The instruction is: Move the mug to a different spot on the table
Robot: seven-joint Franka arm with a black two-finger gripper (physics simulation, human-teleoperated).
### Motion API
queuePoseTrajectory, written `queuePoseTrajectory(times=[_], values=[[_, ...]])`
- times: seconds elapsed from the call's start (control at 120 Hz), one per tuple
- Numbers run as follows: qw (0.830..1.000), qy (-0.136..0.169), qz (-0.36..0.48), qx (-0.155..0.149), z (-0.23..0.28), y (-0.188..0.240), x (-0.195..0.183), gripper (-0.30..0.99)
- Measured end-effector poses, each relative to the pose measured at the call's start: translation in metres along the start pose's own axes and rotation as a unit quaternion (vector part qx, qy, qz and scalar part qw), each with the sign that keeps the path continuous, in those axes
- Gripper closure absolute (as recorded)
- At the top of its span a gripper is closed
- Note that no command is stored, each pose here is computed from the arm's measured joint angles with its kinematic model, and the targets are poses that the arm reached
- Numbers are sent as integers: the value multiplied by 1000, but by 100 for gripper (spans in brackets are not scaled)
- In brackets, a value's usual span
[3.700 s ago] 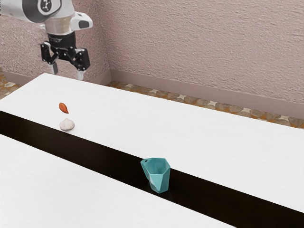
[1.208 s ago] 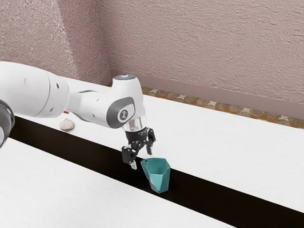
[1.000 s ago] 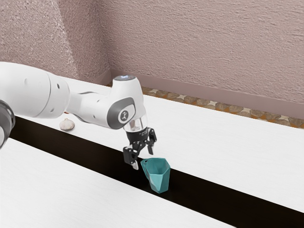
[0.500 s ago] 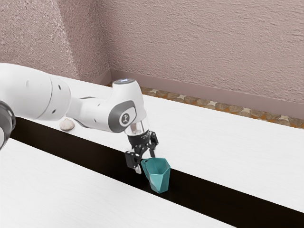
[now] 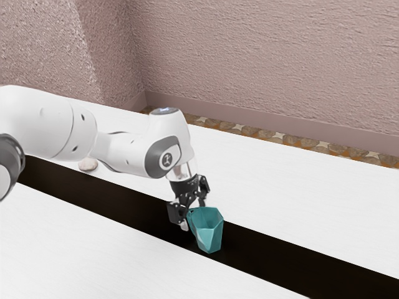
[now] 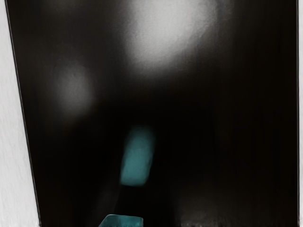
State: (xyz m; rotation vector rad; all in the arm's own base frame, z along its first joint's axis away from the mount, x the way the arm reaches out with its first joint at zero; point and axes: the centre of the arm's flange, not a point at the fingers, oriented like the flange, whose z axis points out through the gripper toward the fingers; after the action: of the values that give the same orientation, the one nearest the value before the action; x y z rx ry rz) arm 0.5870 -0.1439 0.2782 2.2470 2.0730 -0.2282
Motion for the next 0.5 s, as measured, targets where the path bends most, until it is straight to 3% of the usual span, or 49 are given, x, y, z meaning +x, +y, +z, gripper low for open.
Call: queuePoseTrajectory(times=[0.233,0.5], values=[[1000,-1,-1,1,2,-1,0,7],[1000,2,6,8,7,-7,-6,46]])
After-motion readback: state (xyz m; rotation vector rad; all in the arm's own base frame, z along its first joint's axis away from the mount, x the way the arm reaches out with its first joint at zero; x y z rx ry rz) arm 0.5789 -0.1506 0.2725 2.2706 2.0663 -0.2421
